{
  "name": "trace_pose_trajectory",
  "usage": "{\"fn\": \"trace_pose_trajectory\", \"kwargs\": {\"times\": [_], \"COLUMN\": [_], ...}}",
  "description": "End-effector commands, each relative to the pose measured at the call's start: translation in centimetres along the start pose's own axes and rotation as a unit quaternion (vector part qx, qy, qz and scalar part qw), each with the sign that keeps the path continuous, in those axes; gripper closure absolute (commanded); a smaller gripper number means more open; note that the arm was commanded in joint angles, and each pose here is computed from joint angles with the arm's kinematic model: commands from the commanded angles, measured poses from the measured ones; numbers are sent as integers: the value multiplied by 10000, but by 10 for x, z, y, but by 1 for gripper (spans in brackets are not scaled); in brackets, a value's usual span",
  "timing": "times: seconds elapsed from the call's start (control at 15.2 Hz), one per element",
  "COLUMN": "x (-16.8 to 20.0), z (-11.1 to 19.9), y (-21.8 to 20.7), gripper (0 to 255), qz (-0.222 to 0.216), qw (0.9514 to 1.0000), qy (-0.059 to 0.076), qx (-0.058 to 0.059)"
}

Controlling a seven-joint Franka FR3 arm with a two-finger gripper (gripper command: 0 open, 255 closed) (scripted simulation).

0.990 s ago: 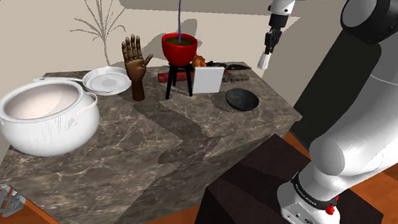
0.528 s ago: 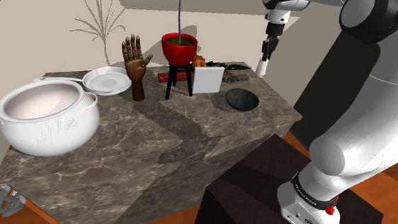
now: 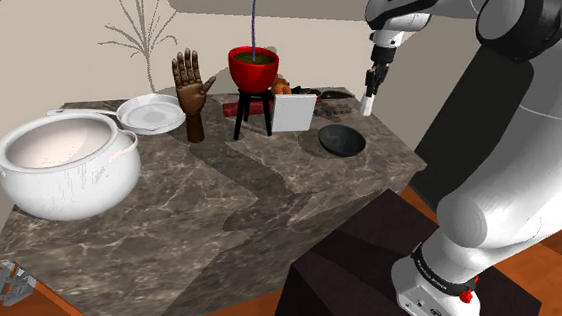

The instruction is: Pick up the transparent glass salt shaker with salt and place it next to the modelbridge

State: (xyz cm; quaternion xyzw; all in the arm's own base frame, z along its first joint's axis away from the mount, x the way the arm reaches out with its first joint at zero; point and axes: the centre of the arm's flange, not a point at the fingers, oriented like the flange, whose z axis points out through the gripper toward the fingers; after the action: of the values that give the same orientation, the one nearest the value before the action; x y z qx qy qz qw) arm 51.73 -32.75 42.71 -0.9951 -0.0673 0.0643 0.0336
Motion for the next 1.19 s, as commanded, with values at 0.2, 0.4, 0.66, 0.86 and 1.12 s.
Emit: {"fn": "trace_pose_trajectory", "kwargs": {"times": [0.2, 0.4, 0.66, 0.86, 1.12], "x": [3, 5, 7, 7, 7], "z": [25, 41, 53, 53, 53], "y": [2, 3, 4, 4, 4], "gripper": [255, 255, 255, 255, 0], "qz": [0, 0, 0, 0, 0], "qw": [10000, 10000, 10000, 10000, 10000], "qy": [2, 2, 2, 2, 2], "qx": [-2, -2, -2, -2, -2]}}
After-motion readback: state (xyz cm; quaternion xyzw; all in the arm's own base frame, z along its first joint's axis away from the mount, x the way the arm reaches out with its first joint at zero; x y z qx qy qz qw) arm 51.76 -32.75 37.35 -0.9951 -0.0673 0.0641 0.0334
